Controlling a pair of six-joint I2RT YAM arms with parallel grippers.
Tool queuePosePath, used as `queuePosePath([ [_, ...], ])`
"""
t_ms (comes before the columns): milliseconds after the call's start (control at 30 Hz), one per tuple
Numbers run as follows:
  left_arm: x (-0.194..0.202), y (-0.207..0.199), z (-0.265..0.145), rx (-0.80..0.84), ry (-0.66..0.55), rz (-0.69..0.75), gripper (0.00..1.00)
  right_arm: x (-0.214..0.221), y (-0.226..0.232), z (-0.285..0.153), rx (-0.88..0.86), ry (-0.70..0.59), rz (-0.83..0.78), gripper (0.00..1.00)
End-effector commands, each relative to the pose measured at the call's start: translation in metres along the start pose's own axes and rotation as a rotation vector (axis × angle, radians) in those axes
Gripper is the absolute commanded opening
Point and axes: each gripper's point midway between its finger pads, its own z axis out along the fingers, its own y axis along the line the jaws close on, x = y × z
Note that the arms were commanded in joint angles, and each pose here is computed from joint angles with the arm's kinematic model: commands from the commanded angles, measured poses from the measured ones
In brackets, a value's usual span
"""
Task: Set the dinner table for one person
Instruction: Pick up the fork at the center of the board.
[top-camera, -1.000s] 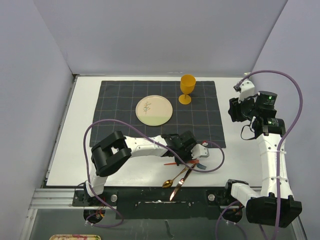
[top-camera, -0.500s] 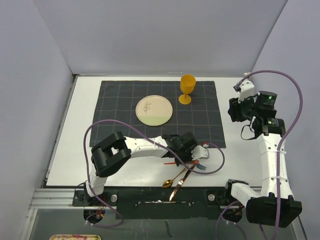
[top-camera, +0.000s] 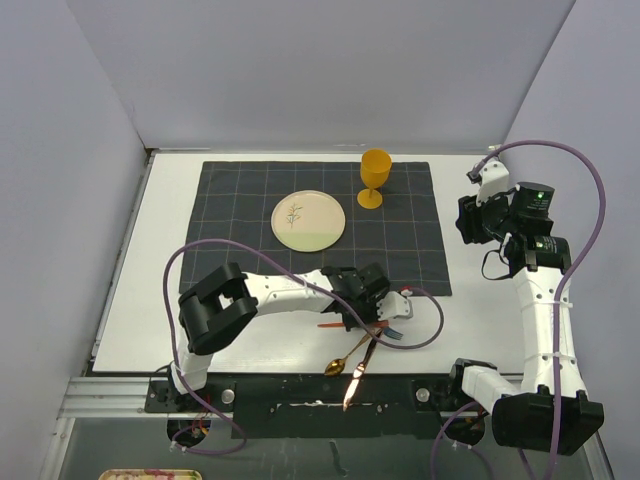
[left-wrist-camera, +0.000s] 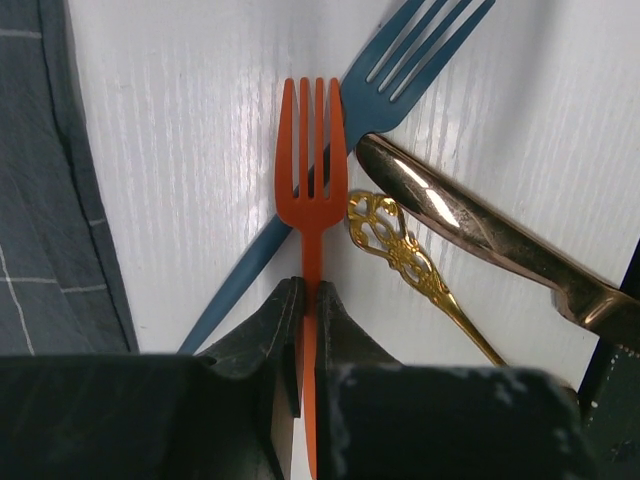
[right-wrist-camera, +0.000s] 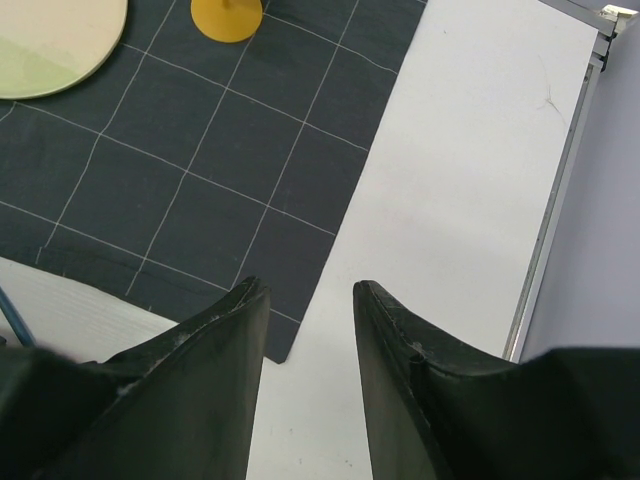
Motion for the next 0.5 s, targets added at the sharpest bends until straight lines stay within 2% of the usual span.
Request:
queuePosePath([
  [0,-0.03,0.008,-0.046,-0.038,-0.085,0.038,0.0,-0.017,-0.004,-0.004,0.011,-0.062,-0.004,0.4],
  [467,-0.052,0.027,-0.07,-0.082,-0.139,0.035,0.0,-0.014,-0.003,0.0,0.006,-0.058,0.001,0.4],
])
